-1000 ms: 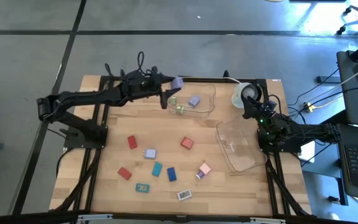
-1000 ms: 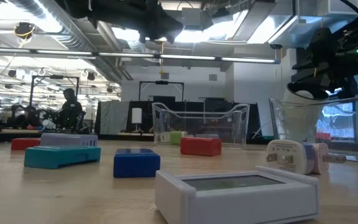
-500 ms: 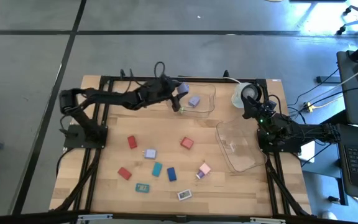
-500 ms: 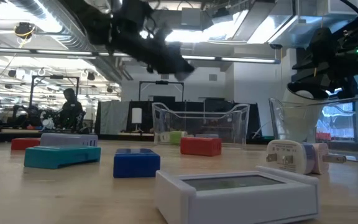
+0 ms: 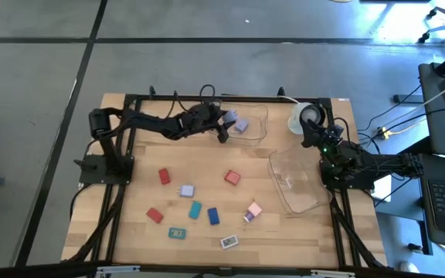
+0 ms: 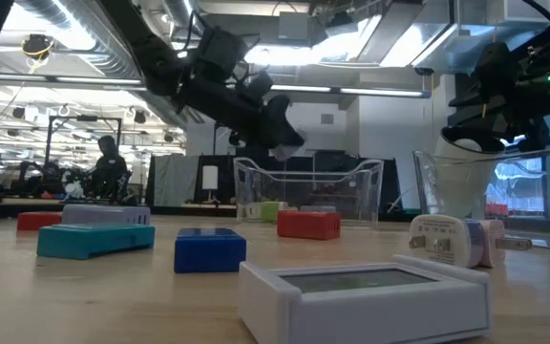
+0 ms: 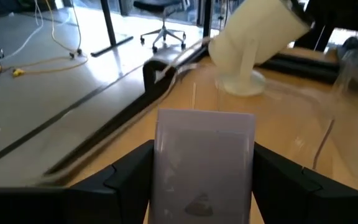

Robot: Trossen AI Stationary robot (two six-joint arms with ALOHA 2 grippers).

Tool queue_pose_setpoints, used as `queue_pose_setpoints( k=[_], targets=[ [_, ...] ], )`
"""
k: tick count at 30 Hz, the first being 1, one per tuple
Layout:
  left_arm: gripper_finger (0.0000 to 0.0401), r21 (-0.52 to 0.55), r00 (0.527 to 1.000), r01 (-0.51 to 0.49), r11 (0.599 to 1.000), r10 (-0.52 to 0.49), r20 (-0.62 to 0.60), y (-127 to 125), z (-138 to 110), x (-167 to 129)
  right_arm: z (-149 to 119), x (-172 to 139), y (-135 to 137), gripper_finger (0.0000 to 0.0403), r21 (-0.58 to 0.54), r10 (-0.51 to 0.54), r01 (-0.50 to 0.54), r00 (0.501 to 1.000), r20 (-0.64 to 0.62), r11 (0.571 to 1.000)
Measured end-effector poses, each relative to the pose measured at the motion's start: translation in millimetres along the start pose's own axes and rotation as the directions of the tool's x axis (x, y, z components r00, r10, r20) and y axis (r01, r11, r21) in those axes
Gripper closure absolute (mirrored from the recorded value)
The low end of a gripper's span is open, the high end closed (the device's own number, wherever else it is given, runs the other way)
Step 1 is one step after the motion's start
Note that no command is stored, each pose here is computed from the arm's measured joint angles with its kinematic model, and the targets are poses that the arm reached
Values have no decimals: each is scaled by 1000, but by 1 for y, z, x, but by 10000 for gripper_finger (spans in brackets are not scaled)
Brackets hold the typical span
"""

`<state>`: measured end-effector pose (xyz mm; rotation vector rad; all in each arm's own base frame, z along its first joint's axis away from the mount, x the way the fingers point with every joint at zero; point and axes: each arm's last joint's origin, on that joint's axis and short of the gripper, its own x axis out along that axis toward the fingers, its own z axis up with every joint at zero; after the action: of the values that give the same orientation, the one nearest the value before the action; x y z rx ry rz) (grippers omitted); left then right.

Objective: Pick & Place Office items
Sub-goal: Put the top large purple charger adapter into the top transparent bin

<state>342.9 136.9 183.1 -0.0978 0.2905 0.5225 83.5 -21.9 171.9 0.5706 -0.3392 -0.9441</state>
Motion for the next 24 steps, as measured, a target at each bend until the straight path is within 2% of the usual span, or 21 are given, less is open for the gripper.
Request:
queue_pose_setpoints(
  k=[13,24],
  targets=[
    [170,14,994,-22,1000,23,-104,1,-13,2,0,0,0,156,0,0,0,1000,0,1000],
    [169,-24,989,-31,999,27,-148,1,-18,1,0,0,0,156,0,0,0,1000,0,1000]
  ],
)
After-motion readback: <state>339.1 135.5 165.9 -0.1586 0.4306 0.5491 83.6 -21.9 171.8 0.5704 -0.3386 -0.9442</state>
